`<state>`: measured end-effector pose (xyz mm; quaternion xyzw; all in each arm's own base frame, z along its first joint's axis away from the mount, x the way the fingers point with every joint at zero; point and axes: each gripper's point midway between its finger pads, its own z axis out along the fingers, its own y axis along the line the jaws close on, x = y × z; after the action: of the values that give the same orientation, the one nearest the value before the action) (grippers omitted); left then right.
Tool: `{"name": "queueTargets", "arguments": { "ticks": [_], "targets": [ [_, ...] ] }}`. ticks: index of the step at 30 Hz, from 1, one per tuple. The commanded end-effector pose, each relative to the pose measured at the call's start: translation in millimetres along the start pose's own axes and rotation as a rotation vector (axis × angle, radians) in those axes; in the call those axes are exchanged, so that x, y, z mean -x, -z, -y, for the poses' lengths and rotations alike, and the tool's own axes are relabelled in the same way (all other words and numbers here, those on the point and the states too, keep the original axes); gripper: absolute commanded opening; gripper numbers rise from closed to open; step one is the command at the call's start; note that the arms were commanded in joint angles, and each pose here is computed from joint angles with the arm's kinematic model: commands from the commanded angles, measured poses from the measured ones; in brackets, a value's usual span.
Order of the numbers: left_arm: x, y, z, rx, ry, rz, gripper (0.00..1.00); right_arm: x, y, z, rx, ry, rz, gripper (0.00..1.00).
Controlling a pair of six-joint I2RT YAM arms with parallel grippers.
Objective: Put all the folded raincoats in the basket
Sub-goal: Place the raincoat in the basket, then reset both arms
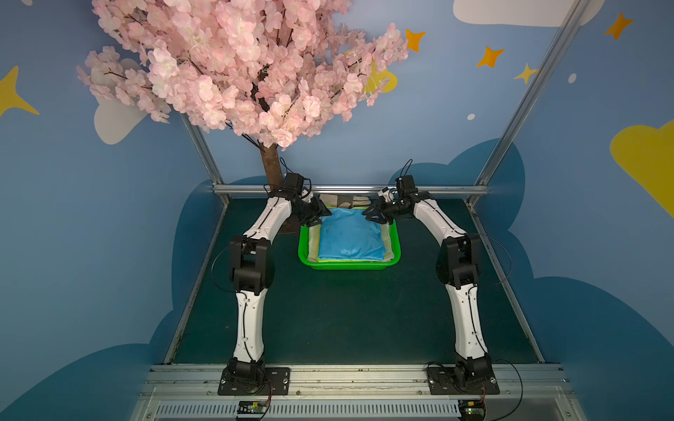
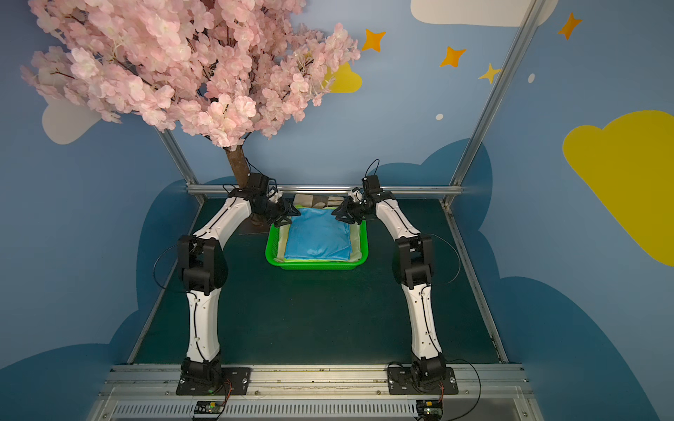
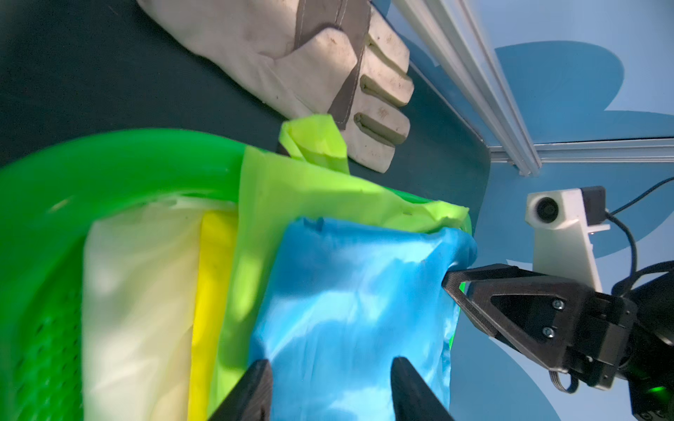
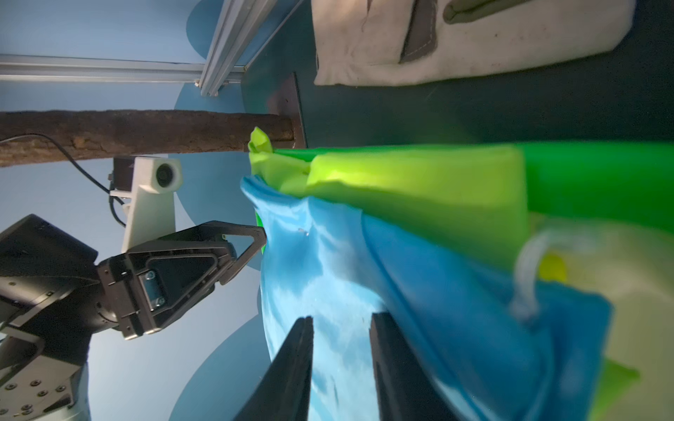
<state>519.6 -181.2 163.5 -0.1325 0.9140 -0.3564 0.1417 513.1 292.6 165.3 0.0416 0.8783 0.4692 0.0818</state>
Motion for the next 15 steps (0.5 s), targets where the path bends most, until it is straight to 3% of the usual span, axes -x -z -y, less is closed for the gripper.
{"name": "queueTargets", "arguments": {
  "ticks": [1,6,8,9,10,13,15],
  "targets": [
    [-3,57,31,-0.019,-0.078,0.104,0.61,-17,61,-64,0.007,0.155,0.084,0.36],
    [-45,122,28,0.040,-0.157,0.270,0.63,-63,130,-75,-0.119,0.277,0.209,0.48],
    [-72,142,10,0.115,-0.227,0.352,0.65,-83,168,-54,-0.273,0.309,0.329,0.58],
    [-87,154,2,0.137,-0.266,0.405,0.67,-92,186,-41,-0.339,0.331,0.410,0.72],
    [-100,163,-9,0.163,-0.308,0.457,0.69,-98,204,-21,-0.416,0.325,0.516,0.98],
    [-131,188,-55,0.286,-0.383,0.629,0.74,-112,235,40,-0.510,0.305,0.761,0.98],
    [-148,201,-83,0.362,-0.405,0.757,0.75,-127,227,60,-0.435,0.342,0.774,0.98]
  ]
}}
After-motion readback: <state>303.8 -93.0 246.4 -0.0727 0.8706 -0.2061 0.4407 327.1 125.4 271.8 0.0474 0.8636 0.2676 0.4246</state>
